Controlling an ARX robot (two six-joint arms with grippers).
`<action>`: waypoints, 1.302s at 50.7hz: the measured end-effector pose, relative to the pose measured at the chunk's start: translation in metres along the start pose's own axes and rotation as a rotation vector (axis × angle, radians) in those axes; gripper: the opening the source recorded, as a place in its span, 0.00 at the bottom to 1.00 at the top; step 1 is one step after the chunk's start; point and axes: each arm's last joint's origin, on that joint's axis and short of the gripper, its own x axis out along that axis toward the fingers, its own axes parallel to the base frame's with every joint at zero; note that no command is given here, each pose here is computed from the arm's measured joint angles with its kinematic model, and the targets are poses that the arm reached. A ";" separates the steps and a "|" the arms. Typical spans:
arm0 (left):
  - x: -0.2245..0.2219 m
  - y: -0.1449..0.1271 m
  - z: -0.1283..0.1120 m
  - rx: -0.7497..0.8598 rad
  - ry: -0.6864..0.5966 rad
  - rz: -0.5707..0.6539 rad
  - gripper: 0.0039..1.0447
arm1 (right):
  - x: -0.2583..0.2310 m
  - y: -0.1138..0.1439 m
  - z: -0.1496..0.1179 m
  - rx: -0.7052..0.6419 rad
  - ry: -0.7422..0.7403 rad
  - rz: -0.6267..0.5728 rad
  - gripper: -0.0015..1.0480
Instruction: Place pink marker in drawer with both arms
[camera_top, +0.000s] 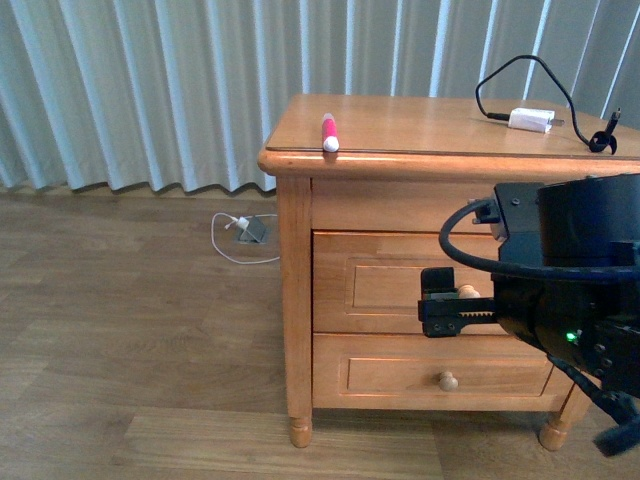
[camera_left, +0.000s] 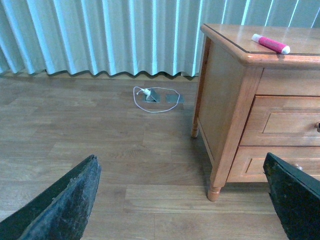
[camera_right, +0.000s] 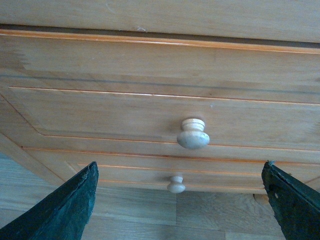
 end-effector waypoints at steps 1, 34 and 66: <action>0.000 0.000 0.000 0.000 0.000 0.000 0.95 | 0.003 0.001 0.000 -0.002 0.000 0.000 0.92; 0.000 0.000 0.000 0.000 0.000 0.000 0.95 | 0.056 -0.006 0.000 -0.007 0.011 -0.033 0.92; 0.000 0.000 0.000 0.000 0.000 0.000 0.95 | 0.066 -0.013 -0.010 -0.013 0.045 -0.029 0.92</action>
